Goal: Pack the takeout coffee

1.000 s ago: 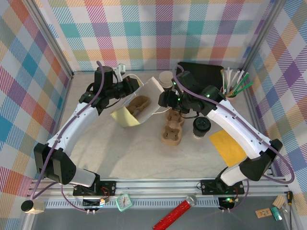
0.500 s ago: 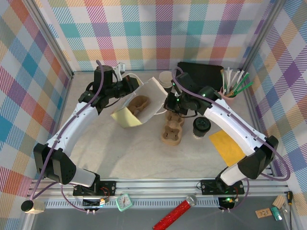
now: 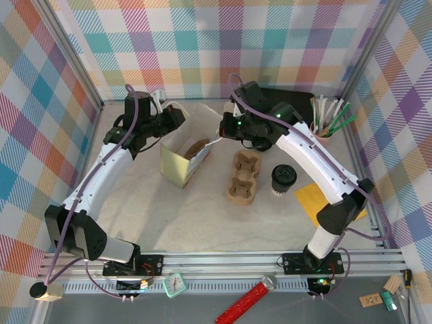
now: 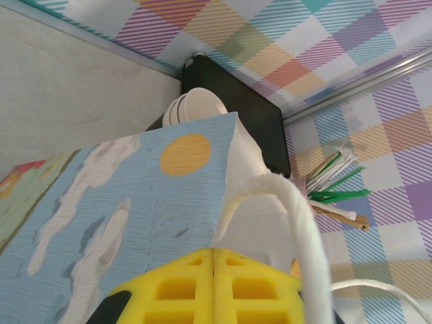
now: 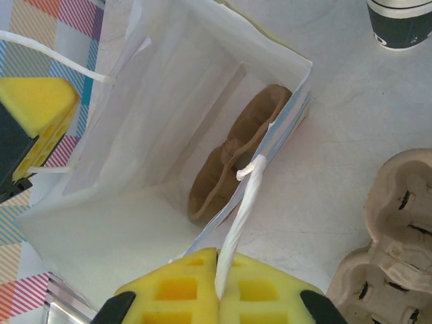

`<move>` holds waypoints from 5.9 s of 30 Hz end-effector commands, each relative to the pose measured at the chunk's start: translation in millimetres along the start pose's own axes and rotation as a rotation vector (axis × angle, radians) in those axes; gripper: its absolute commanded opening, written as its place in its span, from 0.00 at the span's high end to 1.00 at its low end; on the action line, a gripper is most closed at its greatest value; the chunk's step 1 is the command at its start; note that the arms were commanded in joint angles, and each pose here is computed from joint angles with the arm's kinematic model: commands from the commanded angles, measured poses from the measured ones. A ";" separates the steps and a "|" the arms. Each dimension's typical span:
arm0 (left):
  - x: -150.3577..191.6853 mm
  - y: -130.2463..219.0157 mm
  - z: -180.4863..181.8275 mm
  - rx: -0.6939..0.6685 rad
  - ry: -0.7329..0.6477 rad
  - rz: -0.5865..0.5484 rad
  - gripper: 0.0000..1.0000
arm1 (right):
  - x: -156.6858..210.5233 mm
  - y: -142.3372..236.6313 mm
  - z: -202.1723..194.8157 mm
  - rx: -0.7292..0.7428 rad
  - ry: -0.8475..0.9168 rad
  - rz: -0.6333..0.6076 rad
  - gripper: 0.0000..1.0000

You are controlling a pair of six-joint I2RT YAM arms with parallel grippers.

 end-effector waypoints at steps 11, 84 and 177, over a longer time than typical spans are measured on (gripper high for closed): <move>-21.4 30.1 23.1 -0.080 -0.013 -0.054 0.64 | -16.0 -4.5 24.9 -0.074 0.121 0.043 0.98; -48.0 67.5 -20.4 -0.012 -0.090 -0.117 1.00 | -39.6 2.2 23.9 -0.150 0.174 0.021 1.00; -21.3 49.2 -7.1 -0.025 -0.074 -0.067 1.00 | -45.7 16.9 15.8 -0.122 0.192 -0.029 1.00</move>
Point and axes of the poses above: each hand's point on the last joint's axis, 136 mm out from that joint toward the fingers, its own y axis back along the fingers, its own z axis along the line the jaws close on, x = y × z, the point moved 4 cm from there along y, back along the fingers, and after that the axes turned 3 degrees about -y, right-handed, at the moved point
